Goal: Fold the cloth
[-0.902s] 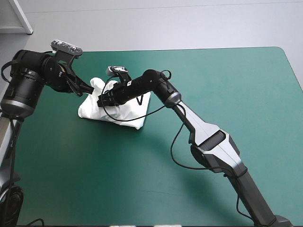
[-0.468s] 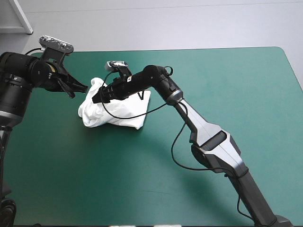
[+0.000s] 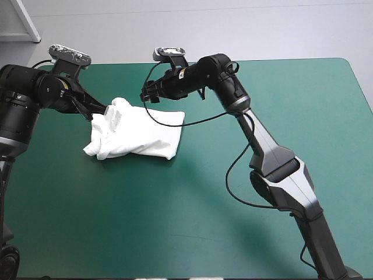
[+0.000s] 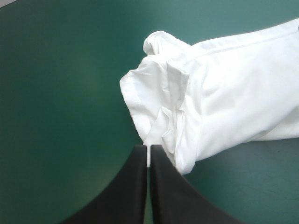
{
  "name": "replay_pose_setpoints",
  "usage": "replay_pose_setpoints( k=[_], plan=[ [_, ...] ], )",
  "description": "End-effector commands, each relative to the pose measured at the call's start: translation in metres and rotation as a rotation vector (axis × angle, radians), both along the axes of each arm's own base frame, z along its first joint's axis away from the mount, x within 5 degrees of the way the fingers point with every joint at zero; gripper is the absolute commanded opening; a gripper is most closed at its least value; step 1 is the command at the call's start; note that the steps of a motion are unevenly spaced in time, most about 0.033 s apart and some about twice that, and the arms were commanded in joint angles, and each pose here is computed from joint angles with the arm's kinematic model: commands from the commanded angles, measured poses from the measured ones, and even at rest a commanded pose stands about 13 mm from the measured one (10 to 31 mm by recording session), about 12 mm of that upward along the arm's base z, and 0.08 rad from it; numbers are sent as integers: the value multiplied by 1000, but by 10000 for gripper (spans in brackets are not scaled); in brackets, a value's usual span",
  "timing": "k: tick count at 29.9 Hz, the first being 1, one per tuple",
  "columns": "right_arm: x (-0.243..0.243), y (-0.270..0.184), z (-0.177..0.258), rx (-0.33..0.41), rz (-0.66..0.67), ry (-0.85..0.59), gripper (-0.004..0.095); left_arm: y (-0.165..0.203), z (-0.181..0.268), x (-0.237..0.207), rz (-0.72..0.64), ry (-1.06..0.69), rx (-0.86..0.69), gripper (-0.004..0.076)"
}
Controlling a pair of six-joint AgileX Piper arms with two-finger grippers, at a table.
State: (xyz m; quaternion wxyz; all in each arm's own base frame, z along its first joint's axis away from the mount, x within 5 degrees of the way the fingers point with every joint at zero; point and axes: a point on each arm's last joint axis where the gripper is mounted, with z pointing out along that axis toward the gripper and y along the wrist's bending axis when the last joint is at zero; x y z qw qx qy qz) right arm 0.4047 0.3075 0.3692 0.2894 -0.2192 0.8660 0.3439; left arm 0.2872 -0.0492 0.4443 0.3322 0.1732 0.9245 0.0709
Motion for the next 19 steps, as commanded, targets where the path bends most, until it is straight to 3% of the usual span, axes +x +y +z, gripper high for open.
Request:
replay_pose_setpoints(
  k=[1, 5, 8, 19],
  plan=[
    [-16, -28, 45, 33, -36, -59, 694, 5, 20, -22, 10, -38, -14, 19],
    [-20, -49, 20, -121, -69, 18, 693, 6, 23, -26, 11, -51, -15, 19],
    [-25, -49, -6, -176, -42, 98, 693, 7, 26, -29, 11, -60, -18, 19],
    [-12, -8, -66, -114, -67, 171, 692, 8, 36, -43, 1, -94, -45, 19]
  ],
)
